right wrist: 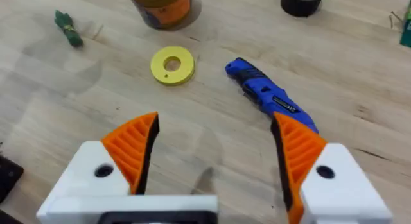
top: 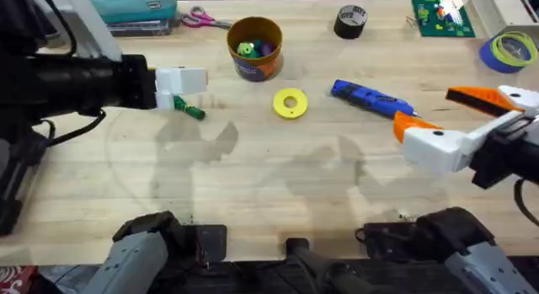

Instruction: Pick up the gripper from the table and insert it into the empty holder that is missing its gripper. Then pick up a screw, insert it into the mounting hole, and use the screwdriver to tighten it. Finally, clean up the table by picking up the vegetable and placing it into the bucket.

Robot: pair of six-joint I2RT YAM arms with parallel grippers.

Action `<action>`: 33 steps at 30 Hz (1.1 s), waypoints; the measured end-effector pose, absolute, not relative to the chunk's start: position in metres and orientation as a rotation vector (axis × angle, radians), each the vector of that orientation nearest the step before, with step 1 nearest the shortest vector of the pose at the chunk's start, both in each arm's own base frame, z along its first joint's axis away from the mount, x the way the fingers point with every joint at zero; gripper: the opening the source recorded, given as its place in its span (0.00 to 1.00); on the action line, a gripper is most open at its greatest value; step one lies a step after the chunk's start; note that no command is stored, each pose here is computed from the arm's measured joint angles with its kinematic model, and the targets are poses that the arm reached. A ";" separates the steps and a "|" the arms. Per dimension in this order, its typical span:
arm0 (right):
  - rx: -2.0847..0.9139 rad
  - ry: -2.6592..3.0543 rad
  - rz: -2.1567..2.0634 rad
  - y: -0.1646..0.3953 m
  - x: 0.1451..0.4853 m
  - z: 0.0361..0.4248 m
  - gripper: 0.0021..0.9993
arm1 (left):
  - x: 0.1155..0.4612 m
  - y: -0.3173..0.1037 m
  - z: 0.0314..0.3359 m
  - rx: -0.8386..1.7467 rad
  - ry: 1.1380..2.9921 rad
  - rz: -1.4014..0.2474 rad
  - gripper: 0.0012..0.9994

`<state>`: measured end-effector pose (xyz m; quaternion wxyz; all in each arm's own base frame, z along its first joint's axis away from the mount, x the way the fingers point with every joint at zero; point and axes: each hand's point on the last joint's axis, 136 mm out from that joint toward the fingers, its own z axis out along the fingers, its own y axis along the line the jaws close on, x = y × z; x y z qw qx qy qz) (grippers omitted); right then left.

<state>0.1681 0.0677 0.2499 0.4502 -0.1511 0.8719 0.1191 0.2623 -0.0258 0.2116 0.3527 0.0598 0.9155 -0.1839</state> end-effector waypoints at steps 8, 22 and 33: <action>-0.370 2.156 0.296 0.068 0.168 0.250 1.00 | 0.242 -0.014 0.211 -0.200 2.562 -0.222 0.99; -0.370 2.156 0.296 0.068 0.168 0.250 1.00 | 0.285 0.006 0.155 -0.917 2.581 0.035 0.99; -0.370 2.157 0.296 0.068 0.168 0.250 1.00 | 0.319 0.022 0.099 -1.216 2.564 0.034 0.99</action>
